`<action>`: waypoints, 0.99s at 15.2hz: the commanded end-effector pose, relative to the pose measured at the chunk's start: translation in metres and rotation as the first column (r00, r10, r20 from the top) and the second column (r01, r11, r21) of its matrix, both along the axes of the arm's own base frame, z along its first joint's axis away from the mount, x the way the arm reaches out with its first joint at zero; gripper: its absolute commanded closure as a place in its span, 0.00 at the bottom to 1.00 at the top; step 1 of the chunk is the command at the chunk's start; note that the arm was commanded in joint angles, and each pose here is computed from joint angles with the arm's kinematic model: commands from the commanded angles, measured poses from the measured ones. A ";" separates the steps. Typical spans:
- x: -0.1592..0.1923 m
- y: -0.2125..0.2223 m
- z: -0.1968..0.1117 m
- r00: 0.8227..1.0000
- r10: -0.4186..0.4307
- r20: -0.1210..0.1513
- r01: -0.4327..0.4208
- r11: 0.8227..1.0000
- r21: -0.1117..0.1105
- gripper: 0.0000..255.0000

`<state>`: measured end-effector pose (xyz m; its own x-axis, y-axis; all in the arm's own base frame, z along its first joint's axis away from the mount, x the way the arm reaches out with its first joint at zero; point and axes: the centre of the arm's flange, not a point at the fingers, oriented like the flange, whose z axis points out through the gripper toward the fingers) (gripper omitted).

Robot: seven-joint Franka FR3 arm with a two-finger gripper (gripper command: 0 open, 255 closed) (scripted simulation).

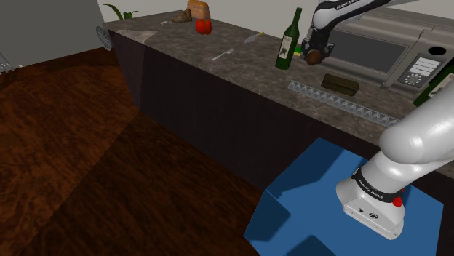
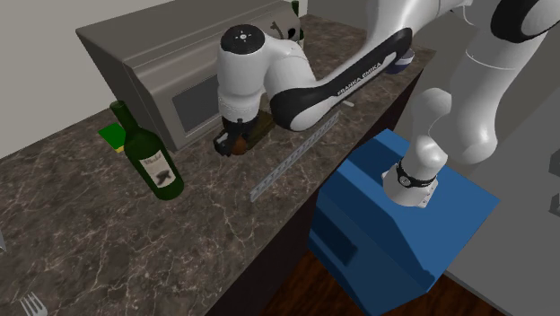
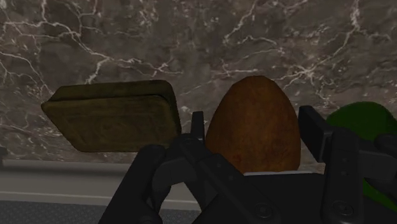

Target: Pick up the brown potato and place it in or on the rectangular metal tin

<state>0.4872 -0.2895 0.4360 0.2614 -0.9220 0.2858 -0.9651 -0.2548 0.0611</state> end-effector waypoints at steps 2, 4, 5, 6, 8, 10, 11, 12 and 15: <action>-0.028 -0.027 0.001 1.000 0.001 0.000 -0.001 1.000 0.000 1.00; -0.047 -0.046 0.000 1.000 0.001 0.000 -0.001 1.000 0.000 1.00; -0.057 -0.055 0.000 1.000 0.001 0.000 -0.001 1.000 0.000 1.00; -0.066 -0.064 0.000 1.000 0.001 0.000 -0.001 1.000 0.000 1.00; -0.085 -0.082 0.000 1.000 0.001 0.000 -0.001 1.000 0.000 1.00; -0.105 -0.100 0.000 1.000 0.001 0.000 -0.001 1.000 0.000 1.00; -0.114 -0.109 0.000 1.000 0.001 0.000 -0.001 1.000 0.000 1.00; -0.124 -0.118 0.000 1.000 0.001 0.000 -0.001 1.000 0.000 1.00; -0.143 -0.137 -0.005 1.000 0.001 0.000 -0.001 1.000 0.000 1.00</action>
